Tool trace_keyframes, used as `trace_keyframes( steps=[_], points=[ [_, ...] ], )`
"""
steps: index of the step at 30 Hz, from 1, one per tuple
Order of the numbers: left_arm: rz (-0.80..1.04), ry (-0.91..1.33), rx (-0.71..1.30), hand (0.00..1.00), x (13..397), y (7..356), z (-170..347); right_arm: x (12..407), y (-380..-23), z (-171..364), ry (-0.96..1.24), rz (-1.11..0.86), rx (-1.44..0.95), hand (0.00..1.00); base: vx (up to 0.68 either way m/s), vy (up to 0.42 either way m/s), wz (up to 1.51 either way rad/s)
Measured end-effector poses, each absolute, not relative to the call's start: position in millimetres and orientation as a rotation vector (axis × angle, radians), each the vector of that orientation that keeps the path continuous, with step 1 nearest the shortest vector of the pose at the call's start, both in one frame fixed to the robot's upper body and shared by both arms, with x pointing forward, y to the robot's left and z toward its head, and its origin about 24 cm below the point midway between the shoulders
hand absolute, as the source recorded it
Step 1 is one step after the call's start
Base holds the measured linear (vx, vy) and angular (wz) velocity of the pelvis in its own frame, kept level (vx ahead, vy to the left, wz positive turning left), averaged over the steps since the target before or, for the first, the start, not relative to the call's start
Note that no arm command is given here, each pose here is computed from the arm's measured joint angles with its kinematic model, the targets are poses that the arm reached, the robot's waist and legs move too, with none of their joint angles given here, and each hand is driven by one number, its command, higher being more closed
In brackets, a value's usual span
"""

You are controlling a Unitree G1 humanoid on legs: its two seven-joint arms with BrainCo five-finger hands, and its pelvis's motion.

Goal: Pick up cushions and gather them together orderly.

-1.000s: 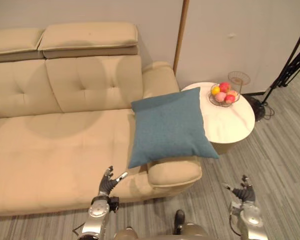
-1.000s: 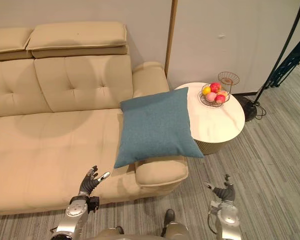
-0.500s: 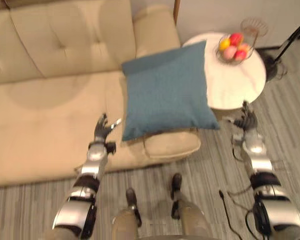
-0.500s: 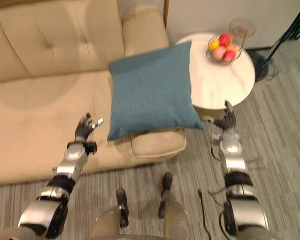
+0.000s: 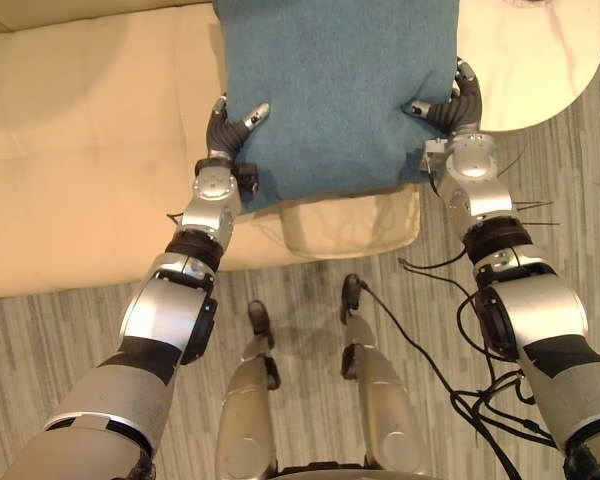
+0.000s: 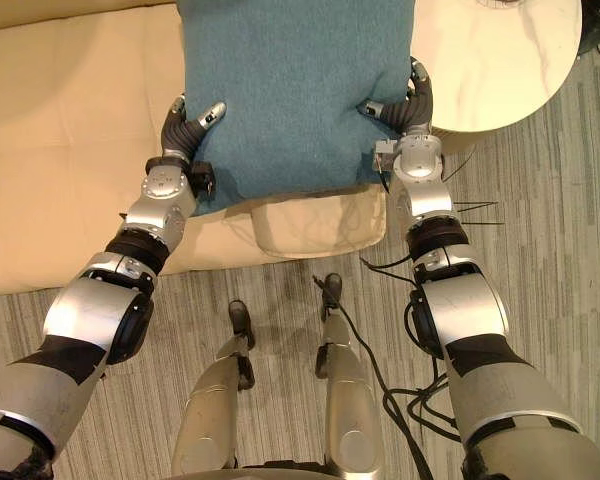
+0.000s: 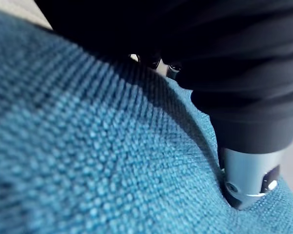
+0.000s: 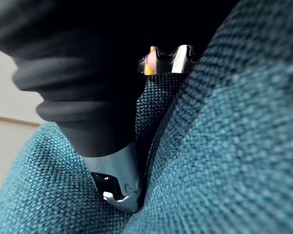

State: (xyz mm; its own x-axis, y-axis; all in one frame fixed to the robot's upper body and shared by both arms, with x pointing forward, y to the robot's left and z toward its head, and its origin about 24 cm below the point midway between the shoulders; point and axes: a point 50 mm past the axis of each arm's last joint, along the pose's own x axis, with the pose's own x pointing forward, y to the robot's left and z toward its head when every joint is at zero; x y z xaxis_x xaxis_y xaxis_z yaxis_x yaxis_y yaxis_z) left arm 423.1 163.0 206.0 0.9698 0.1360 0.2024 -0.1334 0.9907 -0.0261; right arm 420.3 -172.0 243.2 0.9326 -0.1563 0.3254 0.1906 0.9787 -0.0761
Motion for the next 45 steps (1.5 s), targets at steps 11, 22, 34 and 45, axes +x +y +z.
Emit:
trace_keyframes(
  steps=[11, 22, 34, 45],
  points=[
    [0.105, -0.378, -0.118, 1.0, 396, 165, 208, 384, -161, 204, -0.418, -0.065, -0.111, 1.0, 0.0, -0.023, -0.01],
    [0.093, -0.253, -0.21, 1.0, 284, 164, 90, 281, -141, 112, -0.353, 0.047, -0.027, 1.0, 0.05, 0.023, 0.02],
    [0.162, -0.152, -0.216, 1.0, 226, 170, 52, 246, -122, 94, -0.349, 0.149, -0.032, 1.0, -0.06, -0.009, 0.38],
    [0.168, -0.081, -0.286, 1.0, 214, 159, 36, 267, -132, 64, -0.214, 0.13, -0.165, 1.0, -0.23, -0.092, 0.76]
  ],
)
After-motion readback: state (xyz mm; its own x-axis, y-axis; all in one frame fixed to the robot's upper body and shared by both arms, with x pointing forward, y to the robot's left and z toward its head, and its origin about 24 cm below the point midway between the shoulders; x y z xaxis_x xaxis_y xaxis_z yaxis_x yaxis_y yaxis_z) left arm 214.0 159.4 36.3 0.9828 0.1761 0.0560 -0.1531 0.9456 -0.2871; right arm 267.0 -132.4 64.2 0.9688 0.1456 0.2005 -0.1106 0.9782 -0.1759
